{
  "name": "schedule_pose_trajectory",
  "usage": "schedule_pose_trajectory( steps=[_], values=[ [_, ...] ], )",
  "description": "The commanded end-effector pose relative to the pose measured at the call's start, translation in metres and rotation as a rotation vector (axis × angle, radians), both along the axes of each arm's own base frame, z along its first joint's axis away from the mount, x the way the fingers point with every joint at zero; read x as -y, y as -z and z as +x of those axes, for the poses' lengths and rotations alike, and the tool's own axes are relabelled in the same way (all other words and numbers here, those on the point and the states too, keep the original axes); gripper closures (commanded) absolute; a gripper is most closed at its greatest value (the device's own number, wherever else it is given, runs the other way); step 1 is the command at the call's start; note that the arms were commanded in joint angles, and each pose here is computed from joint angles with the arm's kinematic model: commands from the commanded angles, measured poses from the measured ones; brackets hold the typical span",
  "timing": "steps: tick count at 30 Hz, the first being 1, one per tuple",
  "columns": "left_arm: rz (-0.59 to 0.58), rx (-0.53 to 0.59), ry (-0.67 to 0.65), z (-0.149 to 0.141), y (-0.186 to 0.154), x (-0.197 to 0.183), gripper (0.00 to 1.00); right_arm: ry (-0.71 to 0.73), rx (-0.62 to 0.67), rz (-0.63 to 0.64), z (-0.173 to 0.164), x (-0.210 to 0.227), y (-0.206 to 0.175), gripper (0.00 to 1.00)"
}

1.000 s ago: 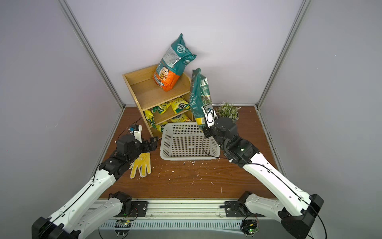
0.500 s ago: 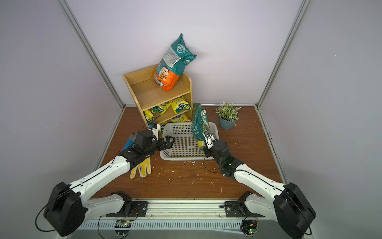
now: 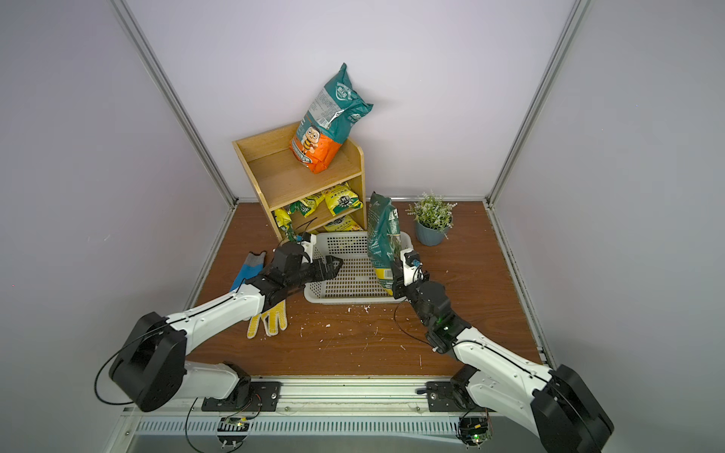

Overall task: Take down the fertilizer bag from the shelf
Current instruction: Place the fertilizer bag in the storage box.

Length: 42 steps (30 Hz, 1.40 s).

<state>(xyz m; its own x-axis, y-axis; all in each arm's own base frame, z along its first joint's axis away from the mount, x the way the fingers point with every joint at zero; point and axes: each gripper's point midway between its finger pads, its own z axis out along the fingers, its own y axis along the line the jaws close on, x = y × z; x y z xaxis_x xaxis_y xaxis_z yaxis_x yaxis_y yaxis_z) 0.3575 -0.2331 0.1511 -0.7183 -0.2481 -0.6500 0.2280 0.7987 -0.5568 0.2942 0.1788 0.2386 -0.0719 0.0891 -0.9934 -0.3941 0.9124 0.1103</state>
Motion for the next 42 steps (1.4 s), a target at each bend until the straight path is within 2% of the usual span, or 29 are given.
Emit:
schedule_pose_trajectory(
  steps=[1, 3, 6, 8, 11, 15, 22, 28, 30, 32, 36, 38, 39, 42],
  values=[
    [-0.048, -0.022, 0.065, 0.016, 0.002, 0.029, 0.03, 0.026, 0.004, 0.136, -0.003, 0.009, -0.024, 0.53],
    [-0.068, -0.047, 0.115, 0.022, 0.004, 0.050, 0.05, 0.051, -0.036, 0.163, -0.004, 0.014, -0.026, 0.30],
    [-0.043, -0.067, 0.170, 0.025, 0.012, 0.074, 0.05, 0.054, -0.054, 0.187, -0.003, 0.015, -0.049, 0.01],
    [-0.033, -0.078, 0.194, 0.023, 0.020, 0.085, 0.05, 0.071, -0.070, 0.227, 0.001, 0.016, -0.068, 0.00],
    [-0.034, -0.103, 0.211, 0.019, 0.031, 0.092, 0.05, -0.067, -0.066, 0.205, 0.010, -0.005, -0.105, 0.00],
    [-0.043, -0.127, 0.220, 0.012, 0.042, 0.095, 0.05, -0.119, -0.164, 0.137, 0.049, -0.028, -0.136, 0.00],
    [-0.056, -0.119, 0.224, 0.011, 0.037, 0.099, 0.05, 0.047, -0.271, 0.034, 0.120, -0.036, -0.141, 0.05],
    [-0.066, -0.109, 0.236, 0.015, 0.030, 0.105, 0.05, 0.053, -0.368, -0.004, 0.153, -0.056, -0.126, 0.06],
    [-0.069, -0.106, 0.236, 0.015, 0.029, 0.106, 0.05, 0.076, -0.405, -0.031, 0.161, -0.057, -0.112, 0.14],
    [-0.074, -0.103, 0.234, 0.016, 0.027, 0.106, 0.05, 0.105, -0.432, -0.054, 0.165, -0.055, -0.101, 0.28],
    [-0.066, -0.105, 0.232, 0.014, 0.030, 0.104, 0.05, 0.113, -0.434, -0.052, 0.163, -0.053, -0.100, 0.75],
    [-0.057, -0.111, 0.231, 0.013, 0.033, 0.102, 0.05, 0.110, -0.422, -0.048, 0.160, -0.051, -0.107, 0.94],
    [-0.053, -0.115, 0.230, 0.012, 0.036, 0.101, 0.04, 0.108, -0.412, -0.045, 0.159, -0.050, -0.113, 1.00],
    [-0.036, -0.135, 0.227, 0.008, 0.046, 0.097, 0.04, 0.084, -0.363, -0.014, 0.153, -0.051, -0.138, 1.00]
  ],
)
